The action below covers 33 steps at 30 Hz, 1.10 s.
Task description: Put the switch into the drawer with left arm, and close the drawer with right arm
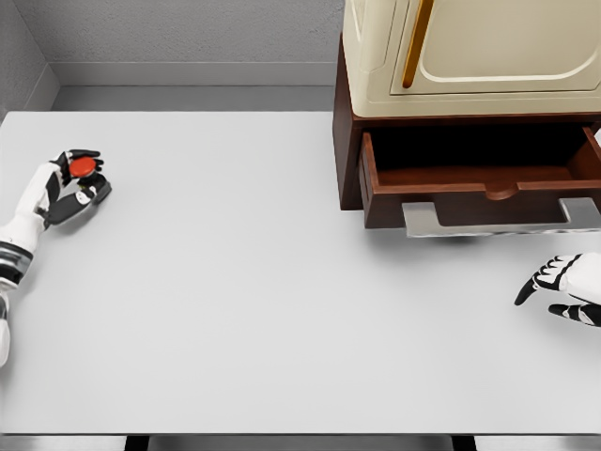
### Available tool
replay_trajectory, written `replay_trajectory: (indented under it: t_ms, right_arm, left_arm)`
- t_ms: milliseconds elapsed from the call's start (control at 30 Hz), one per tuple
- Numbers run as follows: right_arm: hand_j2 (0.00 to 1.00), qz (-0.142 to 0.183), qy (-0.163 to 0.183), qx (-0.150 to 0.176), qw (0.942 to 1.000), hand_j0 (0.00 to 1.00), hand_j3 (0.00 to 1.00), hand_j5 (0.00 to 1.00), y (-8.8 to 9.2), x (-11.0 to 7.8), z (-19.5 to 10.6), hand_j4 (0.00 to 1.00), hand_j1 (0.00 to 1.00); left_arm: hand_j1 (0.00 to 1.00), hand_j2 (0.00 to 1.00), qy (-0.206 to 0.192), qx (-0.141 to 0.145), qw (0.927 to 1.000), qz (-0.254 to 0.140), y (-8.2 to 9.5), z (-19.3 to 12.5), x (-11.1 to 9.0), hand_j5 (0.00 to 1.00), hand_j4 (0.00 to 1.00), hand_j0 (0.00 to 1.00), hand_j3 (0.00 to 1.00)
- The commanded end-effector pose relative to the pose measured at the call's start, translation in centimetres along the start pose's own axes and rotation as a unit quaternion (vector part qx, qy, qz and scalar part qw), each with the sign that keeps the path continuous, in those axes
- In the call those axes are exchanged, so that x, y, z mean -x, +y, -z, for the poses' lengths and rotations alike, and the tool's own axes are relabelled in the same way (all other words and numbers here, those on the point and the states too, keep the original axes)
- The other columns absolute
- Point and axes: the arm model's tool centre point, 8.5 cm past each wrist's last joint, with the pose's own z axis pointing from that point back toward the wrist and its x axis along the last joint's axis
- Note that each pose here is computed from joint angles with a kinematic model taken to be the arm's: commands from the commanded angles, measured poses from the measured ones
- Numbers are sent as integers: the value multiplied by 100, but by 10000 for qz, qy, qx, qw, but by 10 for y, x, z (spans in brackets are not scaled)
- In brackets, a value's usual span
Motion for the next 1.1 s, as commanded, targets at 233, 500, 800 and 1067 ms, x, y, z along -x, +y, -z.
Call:
replay_trajectory:
  t_ms: [233,500,800,1067]
  right_arm:
    - [60,10,6,17,10000,60,60,60,-2,0,0,60,60]
    - [60,9,-2,18,10000,60,60,60,-2,0,0,60,60]
    - [60,10,6,17,10000,60,60,60,-2,0,0,60,60]
    - [60,19,27,20,10000,60,60,60,-1,2,-1,60,60]
  left_arm:
    - [51,51,-404,71,9991,103,-1,12,-25,51,51,51,51]
    - [49,49,-723,205,9969,234,-8,15,-44,49,49,49,49]
    - [49,49,-1083,398,9930,246,-33,24,-65,49,49,49,49]
    - [49,49,-1423,575,9877,294,-51,25,-85,49,49,49,49]
